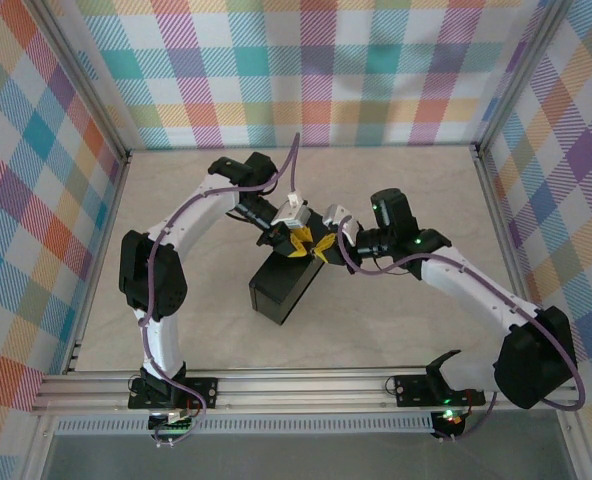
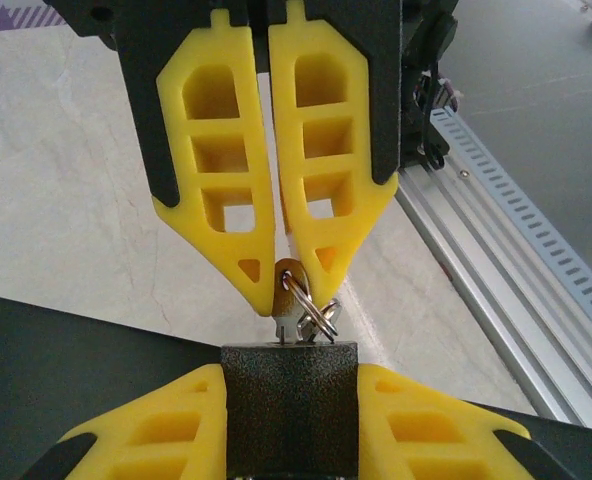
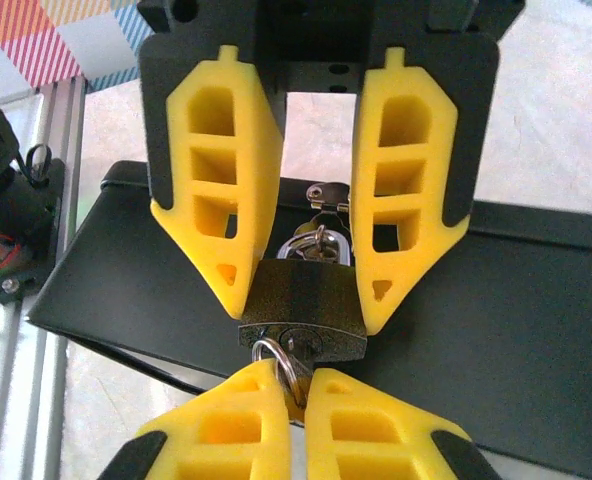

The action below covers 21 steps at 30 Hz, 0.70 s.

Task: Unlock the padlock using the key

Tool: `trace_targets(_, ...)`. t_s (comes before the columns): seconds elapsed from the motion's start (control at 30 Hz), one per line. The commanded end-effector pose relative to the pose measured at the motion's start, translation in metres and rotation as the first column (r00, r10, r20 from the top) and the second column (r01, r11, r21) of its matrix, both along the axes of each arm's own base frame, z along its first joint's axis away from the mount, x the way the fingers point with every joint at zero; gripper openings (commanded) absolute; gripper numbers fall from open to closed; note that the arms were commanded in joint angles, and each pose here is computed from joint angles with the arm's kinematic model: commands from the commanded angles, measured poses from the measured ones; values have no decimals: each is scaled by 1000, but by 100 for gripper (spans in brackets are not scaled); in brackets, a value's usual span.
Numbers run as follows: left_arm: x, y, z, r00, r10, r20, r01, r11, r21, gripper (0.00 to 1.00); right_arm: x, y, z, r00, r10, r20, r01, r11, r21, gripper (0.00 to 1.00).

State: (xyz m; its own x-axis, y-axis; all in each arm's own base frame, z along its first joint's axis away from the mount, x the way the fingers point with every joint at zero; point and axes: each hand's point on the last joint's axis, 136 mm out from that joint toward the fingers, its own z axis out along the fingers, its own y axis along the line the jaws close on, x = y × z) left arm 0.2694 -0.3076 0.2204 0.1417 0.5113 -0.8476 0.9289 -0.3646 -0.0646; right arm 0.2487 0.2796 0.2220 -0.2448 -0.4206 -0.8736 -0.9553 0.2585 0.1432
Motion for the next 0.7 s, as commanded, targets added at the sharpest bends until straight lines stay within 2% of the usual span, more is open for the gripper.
trace_targets(0.0, -3, -17, 21, 998, -14, 69, 21, 994, -111, 14, -11, 14, 24, 995, 21, -99, -12, 996, 94, 0)
trace_targets(0.17, 3, -18, 19, 996, 10, 86, -1, 995, -102, 16, -13, 13, 18, 958, -58, -280, 91, 990, 107, 0)
trace_targets(0.27, 4, -18, 16, 996, 18, 82, -11, 996, -88, 28, -8, 11, 10, 926, -116, -359, 155, 985, 81, 2)
trace_targets(0.4, 5, -15, 10, 997, 25, 77, -21, 998, -56, 39, -9, 3, -12, 914, -165, -371, 177, 984, -1, 9)
trace_targets(0.67, 7, -11, 22, 996, 42, 81, -36, 997, -70, 42, -7, -10, -16, 919, -200, -340, 197, 979, -44, 19)
